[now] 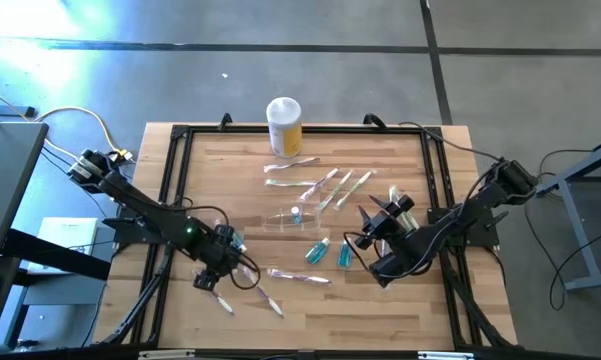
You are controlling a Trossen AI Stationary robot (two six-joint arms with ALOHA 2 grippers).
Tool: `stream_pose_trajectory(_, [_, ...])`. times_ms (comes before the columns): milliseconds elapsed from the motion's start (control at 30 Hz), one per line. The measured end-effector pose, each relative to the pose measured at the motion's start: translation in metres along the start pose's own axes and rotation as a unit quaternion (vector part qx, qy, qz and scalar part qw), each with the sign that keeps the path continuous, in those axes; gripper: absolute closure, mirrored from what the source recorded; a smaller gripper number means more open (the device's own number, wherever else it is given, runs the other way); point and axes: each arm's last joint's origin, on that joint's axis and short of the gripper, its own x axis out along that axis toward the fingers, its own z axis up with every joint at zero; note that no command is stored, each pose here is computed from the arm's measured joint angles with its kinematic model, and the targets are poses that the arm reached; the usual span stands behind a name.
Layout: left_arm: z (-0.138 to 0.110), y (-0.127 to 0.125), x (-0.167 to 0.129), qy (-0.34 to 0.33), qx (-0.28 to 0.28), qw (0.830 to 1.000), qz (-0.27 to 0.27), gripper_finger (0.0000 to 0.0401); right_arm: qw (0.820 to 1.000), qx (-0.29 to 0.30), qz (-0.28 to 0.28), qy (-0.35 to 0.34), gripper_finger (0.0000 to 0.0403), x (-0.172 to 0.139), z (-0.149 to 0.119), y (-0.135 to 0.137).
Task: Pick & Place toothbrushing station
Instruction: Put the green toothbrush into the transparent organizer
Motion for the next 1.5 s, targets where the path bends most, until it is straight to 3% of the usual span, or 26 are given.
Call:
stream_pose_trajectory(400, [-0.002,0.002,0.014,-0.042,0.060,0.997,0.021,0.0103,1.000,0.005,-0.002,-0.002,0.0223,0.001,0.001,0.000])
stream_pose_trajectory(667, [-0.021,0.009,0.030,-0.013,0.091,0.995,0.046,0.0103,1.000,0.010,0.002,0.004,0.0223,0.001,0.001,0.001])
stream_pose_trajectory(933, [-0.021,0.009,0.040,-0.056,0.130,0.989,0.038,0.0103,1.000,0.011,0.005,0.009,0.0223,0.001,0.000,0.002])
stream_pose_trajectory(1033, [-0.022,0.010,0.040,-0.056,0.137,0.987,0.059,0.0103,1.000,0.011,0.004,0.005,0.0223,0.001,0.001,0.001])
stream_pose_trajectory(1267, [-0.023,0.010,0.048,-0.030,0.141,0.988,0.058,0.0103,1.000,0.011,0.001,0.000,0.0223,0.001,0.001,0.001])
stream_pose_trajectory(1500, [-0.027,0.009,0.071,0.038,0.161,0.985,0.048,0.0108,1.000,0.011,0.001,0.001,0.0223,0.001,0.001,0.001])
